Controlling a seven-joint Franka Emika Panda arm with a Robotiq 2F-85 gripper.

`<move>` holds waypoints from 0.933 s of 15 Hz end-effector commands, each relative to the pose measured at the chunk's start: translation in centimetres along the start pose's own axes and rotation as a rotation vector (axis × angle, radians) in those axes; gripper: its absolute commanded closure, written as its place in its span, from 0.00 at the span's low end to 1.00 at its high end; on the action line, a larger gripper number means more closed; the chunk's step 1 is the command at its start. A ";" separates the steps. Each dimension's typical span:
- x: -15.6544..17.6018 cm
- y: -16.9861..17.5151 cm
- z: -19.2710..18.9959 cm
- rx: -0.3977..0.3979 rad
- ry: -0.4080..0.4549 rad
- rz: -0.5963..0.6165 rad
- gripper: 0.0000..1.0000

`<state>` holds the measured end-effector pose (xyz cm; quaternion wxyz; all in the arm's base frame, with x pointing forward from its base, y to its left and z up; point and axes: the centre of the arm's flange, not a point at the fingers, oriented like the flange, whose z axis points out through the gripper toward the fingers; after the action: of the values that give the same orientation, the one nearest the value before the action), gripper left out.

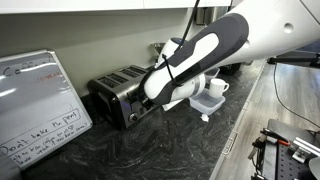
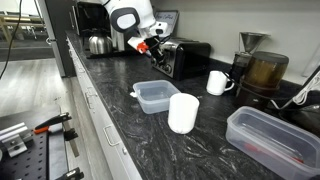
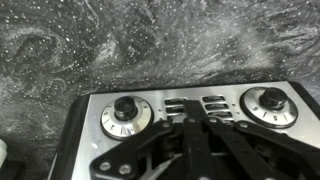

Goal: Turn on the toaster

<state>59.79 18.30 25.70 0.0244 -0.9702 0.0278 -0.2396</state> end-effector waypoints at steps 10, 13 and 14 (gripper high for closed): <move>0.2 -0.6 -1.2 -0.031 0.099 -0.062 1.00; 0.2 -0.6 -1.8 -0.049 0.092 -0.056 1.00; 0.0 -0.4 -1.8 -0.053 0.087 -0.052 1.00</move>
<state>58.61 18.89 25.25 -0.0017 -0.9615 0.0047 -0.2749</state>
